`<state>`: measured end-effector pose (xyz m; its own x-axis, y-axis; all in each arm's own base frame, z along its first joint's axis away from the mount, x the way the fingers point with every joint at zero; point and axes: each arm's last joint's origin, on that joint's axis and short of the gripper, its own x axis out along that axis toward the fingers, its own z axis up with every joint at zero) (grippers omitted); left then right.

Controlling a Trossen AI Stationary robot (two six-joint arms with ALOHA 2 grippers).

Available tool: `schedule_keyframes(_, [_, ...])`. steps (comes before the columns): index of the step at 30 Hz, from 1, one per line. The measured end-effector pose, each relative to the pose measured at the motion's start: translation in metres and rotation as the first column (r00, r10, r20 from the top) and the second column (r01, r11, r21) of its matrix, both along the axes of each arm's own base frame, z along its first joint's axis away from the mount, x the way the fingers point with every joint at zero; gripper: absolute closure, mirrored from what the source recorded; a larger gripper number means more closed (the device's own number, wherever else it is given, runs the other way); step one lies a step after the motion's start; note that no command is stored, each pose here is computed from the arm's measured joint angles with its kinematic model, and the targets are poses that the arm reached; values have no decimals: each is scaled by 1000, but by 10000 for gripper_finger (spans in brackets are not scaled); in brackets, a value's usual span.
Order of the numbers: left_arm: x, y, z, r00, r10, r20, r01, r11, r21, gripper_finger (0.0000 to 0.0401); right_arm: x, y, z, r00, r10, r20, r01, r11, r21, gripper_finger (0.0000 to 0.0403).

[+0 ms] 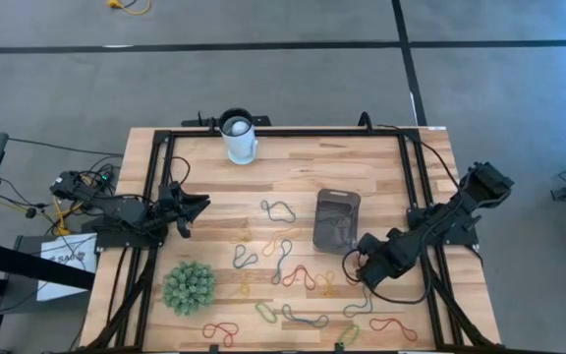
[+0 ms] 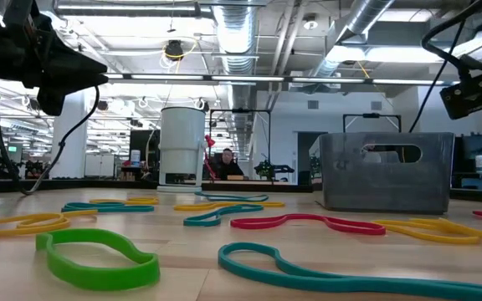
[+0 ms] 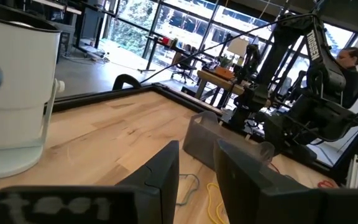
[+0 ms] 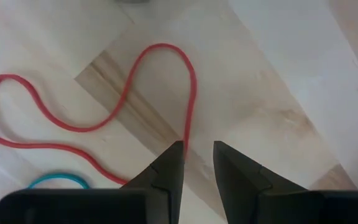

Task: Pick and place items into bin
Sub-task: Put the red rubber band into the black bin

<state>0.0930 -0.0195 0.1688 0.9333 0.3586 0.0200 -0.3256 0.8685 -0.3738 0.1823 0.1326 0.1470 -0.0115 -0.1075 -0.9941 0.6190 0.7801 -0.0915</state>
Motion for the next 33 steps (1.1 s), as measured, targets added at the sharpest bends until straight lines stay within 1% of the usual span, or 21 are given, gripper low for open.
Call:
schedule_keyframes(5, [0,0,0,1000,0,0,0,1000,1,311,0,0,-10,999,-3,50,2,999,37,321])
schedule_keyframes(8, [0,0,0,1000,1,-3,-1,1000,6,311,-2,-2,-13,998,-27,58,25,999,27,321])
schedule_keyframes(11, [0,0,0,1000,1,-6,-1,1000,14,311,-4,-4,-15,998,-24,66,24,1000,3,321])
schedule_keyframes(15, [0,0,0,1000,2,-6,-2,1000,14,311,-4,-4,-16,998,-14,68,14,1000,2,325])
schedule_keyframes(17, [0,0,0,1000,2,-6,-2,1000,14,311,-4,-3,-16,997,-11,73,11,1000,2,338])
schedule_keyframes(21, [0,0,0,1000,6,-8,-6,1000,18,311,-3,-2,-15,997,-11,75,10,1000,16,390])
schedule_keyframes(24, [0,0,0,1000,10,-8,-10,1000,18,311,-2,1,-10,998,13,58,-13,1000,-3,392])
schedule_keyframes(27, [0,0,0,1000,10,-8,-10,1000,17,311,9,14,8,992,44,114,-49,998,34,397])
schedule_keyframes(30, [0,0,0,1000,11,-8,-11,1000,16,311,13,24,31,985,127,120,-127,992,-12,398])
schedule_keyframes(32, [0,0,0,1000,18,-7,-18,1000,14,311,17,31,52,979,150,139,-146,988,-41,397])
schedule_keyframes(33, [0,1,0,1000,25,-8,-25,1000,14,311,16,32,62,980,153,124,-145,987,-71,398])
